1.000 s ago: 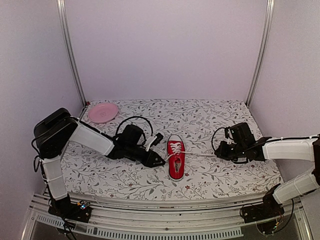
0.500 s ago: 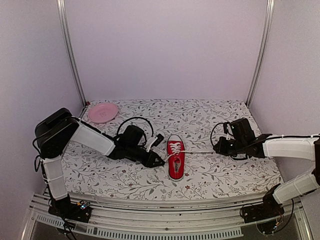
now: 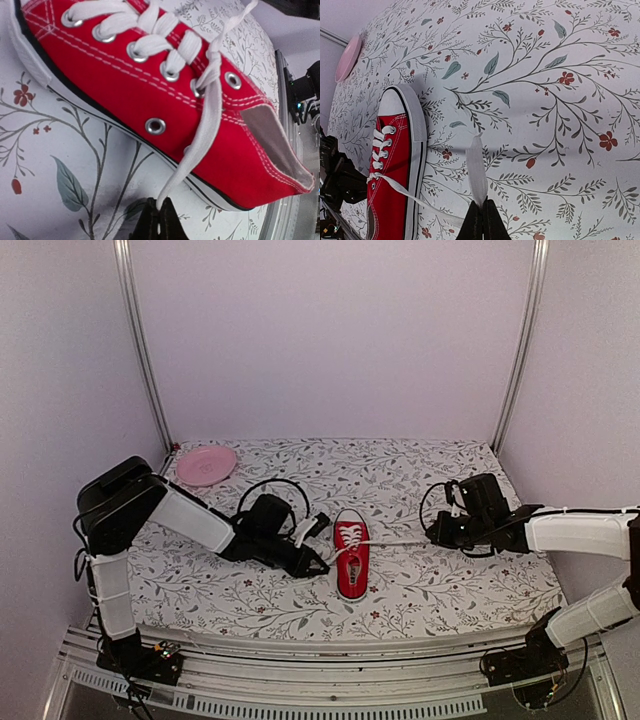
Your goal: Tie the shoes
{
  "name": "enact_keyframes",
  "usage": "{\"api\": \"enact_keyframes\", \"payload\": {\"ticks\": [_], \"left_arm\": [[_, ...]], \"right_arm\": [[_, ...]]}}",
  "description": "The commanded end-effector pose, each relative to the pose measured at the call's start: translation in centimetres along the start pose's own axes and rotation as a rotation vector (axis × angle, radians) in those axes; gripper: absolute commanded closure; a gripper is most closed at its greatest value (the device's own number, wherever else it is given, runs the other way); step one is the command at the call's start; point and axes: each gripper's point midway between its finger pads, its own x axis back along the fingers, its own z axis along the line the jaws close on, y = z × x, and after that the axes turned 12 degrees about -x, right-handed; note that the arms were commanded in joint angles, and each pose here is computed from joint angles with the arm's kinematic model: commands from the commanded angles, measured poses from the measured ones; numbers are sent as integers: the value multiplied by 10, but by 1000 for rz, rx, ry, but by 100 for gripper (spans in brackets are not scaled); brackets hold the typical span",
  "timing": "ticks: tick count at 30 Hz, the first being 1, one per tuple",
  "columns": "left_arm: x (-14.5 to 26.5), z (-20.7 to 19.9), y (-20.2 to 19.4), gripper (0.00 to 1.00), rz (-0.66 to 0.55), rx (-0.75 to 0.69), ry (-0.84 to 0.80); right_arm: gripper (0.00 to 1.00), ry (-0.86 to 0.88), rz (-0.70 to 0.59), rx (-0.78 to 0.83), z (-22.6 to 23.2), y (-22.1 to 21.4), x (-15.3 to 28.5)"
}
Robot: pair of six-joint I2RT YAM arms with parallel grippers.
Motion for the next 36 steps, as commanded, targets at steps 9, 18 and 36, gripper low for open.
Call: {"api": "enact_keyframes", "payload": {"ticks": [9, 18, 36], "left_arm": [[31, -31, 86, 100, -271, -51, 27], [28, -27, 77, 100, -264, -28, 71], [23, -31, 62, 100, -231, -39, 111]], "right_arm": [[98, 327, -109, 160, 136, 74, 22], [91, 526, 137, 277, 225, -5, -26], [40, 665, 323, 386, 189, -55, -13]]}}
